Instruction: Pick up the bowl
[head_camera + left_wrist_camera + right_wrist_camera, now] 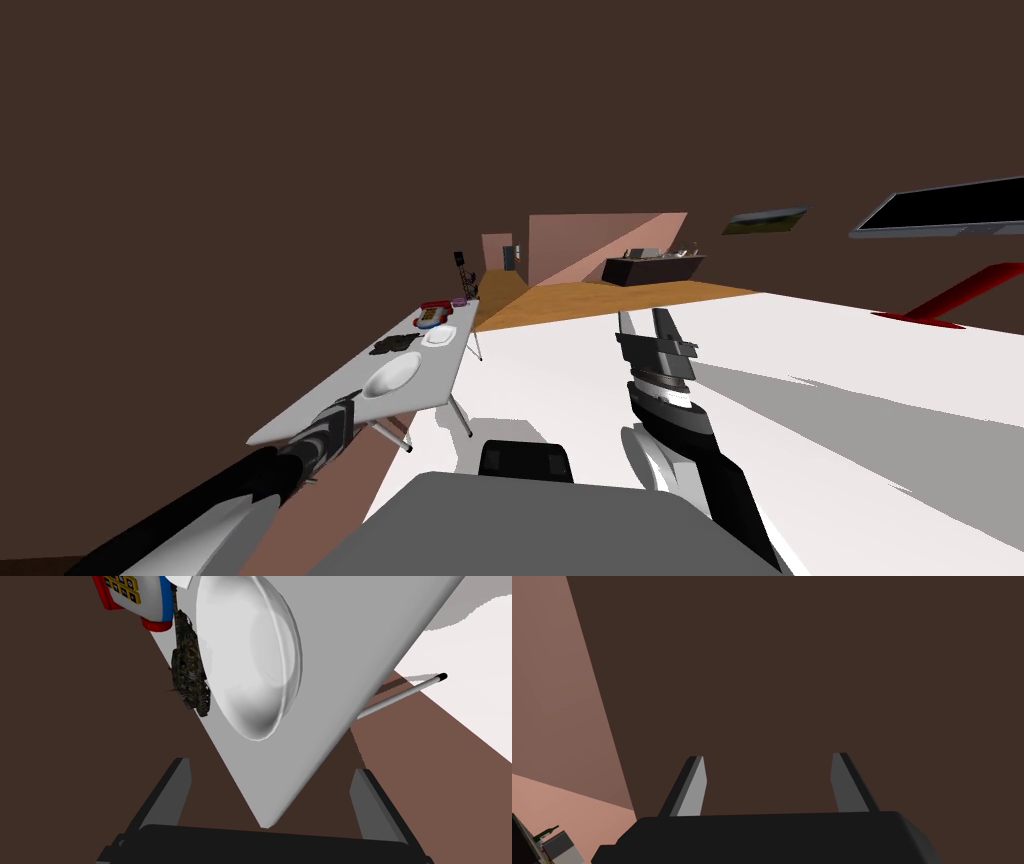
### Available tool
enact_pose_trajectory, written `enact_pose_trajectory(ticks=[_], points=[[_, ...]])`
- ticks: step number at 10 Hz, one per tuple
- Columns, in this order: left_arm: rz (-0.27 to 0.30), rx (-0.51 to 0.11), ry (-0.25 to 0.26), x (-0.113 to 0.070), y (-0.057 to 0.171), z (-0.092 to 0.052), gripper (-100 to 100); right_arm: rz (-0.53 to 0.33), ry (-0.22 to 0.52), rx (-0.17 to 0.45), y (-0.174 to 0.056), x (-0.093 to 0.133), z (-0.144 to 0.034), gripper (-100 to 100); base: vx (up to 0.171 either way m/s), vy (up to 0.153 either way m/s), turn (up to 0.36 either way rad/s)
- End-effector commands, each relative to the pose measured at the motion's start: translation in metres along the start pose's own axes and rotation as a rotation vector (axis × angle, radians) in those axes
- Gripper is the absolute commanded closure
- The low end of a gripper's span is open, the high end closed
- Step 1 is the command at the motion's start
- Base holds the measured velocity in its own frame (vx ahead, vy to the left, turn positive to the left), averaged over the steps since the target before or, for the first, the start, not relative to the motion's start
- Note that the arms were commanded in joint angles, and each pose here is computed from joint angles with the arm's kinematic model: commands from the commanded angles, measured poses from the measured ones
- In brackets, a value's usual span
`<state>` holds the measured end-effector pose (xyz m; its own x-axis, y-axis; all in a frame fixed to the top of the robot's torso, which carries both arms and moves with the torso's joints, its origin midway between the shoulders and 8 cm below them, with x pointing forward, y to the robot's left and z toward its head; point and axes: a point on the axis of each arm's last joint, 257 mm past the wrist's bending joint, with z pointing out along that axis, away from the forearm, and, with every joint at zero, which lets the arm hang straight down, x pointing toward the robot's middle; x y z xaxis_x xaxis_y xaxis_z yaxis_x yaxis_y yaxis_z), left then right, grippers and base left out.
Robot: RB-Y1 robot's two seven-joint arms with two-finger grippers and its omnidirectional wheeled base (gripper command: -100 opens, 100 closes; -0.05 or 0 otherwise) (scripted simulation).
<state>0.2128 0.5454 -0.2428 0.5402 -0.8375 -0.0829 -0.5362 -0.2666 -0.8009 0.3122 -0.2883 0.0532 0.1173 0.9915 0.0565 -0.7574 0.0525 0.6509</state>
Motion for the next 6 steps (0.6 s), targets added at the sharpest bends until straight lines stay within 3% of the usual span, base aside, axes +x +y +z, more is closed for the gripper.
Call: enact_pose_trajectory(ticks=[1, 6], points=[[-0.007, -0.041, -0.006, -0.003, 0.01, 0.0, -100, 0.0, 0.0, 0.0, 0.0, 0.0, 0.0, 0, 0.071, 0.014, 0.006], [-0.038, -0.157, -0.01, -0.007, 0.028, -0.002, -100, 0.0, 0.0, 0.0, 0.0, 0.0, 0.0, 0, 0.08, 0.011, 0.012]])
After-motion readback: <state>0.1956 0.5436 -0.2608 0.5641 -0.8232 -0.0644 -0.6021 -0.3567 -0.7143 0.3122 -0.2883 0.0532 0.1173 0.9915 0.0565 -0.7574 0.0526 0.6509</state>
